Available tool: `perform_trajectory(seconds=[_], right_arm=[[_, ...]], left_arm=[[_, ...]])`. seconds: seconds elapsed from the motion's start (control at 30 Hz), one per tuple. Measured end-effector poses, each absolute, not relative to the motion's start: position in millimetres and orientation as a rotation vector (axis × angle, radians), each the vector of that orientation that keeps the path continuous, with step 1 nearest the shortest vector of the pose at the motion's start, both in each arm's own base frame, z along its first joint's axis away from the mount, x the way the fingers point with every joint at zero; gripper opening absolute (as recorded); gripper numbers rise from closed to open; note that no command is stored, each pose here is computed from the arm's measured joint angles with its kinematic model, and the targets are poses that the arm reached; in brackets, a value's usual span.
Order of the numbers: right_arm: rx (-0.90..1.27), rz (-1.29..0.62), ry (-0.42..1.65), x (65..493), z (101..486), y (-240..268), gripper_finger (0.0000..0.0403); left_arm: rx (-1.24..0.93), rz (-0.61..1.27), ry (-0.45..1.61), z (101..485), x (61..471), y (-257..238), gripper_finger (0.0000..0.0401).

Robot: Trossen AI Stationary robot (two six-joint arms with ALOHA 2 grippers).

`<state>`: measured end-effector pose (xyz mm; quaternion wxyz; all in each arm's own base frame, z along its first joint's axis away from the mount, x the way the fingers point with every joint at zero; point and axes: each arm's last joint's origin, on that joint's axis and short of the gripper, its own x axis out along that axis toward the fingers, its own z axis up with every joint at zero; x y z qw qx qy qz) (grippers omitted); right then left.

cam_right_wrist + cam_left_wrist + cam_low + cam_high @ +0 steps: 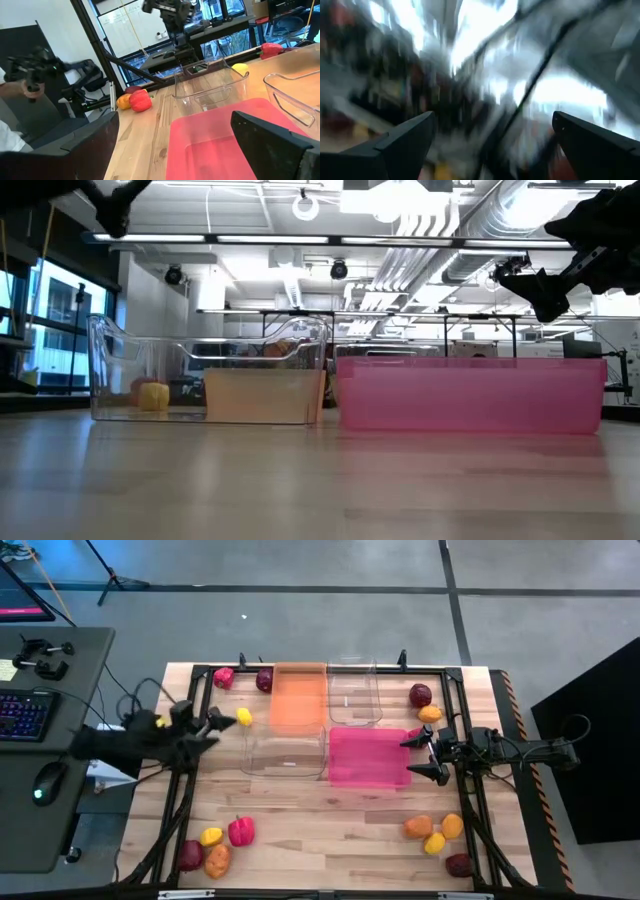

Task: Sort produce into baskets
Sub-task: Put the red bell pepper into the left transparent bin

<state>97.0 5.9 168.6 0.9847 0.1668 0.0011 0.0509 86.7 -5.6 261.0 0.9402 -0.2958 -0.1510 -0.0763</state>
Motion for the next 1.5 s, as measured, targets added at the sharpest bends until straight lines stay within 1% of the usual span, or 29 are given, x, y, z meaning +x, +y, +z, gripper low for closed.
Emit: perform_trajectory(seconds=[0.17, 0.27, 0.4, 0.57, 0.73, 0.8, 0.9, 1.07, 1.2, 1.33, 1.5], right_arm=[[0.335, 0.102, 0.003, 97, 169, 6, 0.0376], [0.335, 0.103, 0.002, 97, 169, 6, 0.0376], [0.335, 0.102, 0.002, 97, 169, 6, 0.0376], [0.335, 0.102, 0.003, 97, 169, 6, 0.0376], [0.336, 0.102, 0.002, 97, 169, 6, 0.0376], [0.335, 0.102, 0.003, 97, 168, 6, 0.0376], [0.335, 0.102, 0.003, 97, 169, 6, 0.0376], [0.335, 0.102, 0.003, 97, 169, 6, 0.0376], [0.335, 0.102, 0.003, 97, 169, 6, 0.0376], [0.335, 0.102, 0.003, 97, 168, 6, 0.0376], [0.335, 0.102, 0.003, 97, 169, 6, 0.0376]], left_arm=[[-0.531, -0.122, 0.311, 300, 112, -22, 0.039], [-0.515, -0.016, 0.635, 309, 136, -39, 0.039], [-0.578, 0.178, 0.948, 308, 164, -73, 0.039], [-0.804, 0.479, 1.21, 292, 182, -126, 0.039], [-1.047, 0.624, 1.352, 270, 193, -174, 0.039], [-1.092, 0.648, 1.398, 263, 195, -186, 0.039], [-1.094, 0.727, 1.429, 253, 195, -194, 0.039], [-1.128, 0.969, 1.366, 237, 197, -195, 0.039], [-1.158, 1.086, 1.297, 223, 203, -199, 0.039], [-1.177, 1.177, 1.271, 212, 207, -203, 0.039], [-1.179, 1.209, 1.263, 201, 213, -205, 0.039]])
